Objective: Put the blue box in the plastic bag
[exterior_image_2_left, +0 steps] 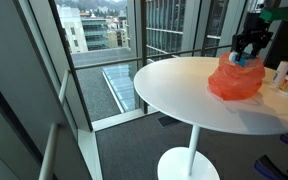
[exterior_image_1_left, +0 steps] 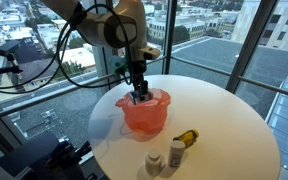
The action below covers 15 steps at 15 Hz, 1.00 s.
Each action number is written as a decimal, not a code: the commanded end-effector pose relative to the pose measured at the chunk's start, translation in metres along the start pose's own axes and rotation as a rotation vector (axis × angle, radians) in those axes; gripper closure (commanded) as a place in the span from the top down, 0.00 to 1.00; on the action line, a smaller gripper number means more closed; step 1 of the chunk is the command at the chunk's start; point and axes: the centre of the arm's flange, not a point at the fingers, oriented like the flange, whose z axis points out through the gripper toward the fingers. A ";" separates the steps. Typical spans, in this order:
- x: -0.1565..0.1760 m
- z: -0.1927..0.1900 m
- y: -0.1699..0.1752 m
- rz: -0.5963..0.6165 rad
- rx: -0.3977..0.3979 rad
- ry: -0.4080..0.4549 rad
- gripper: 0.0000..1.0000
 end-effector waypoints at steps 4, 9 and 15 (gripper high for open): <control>0.012 0.047 -0.002 -0.004 -0.015 -0.022 0.39; 0.015 0.083 -0.004 -0.007 -0.028 -0.041 0.39; 0.008 0.089 -0.006 -0.027 -0.036 -0.068 1.00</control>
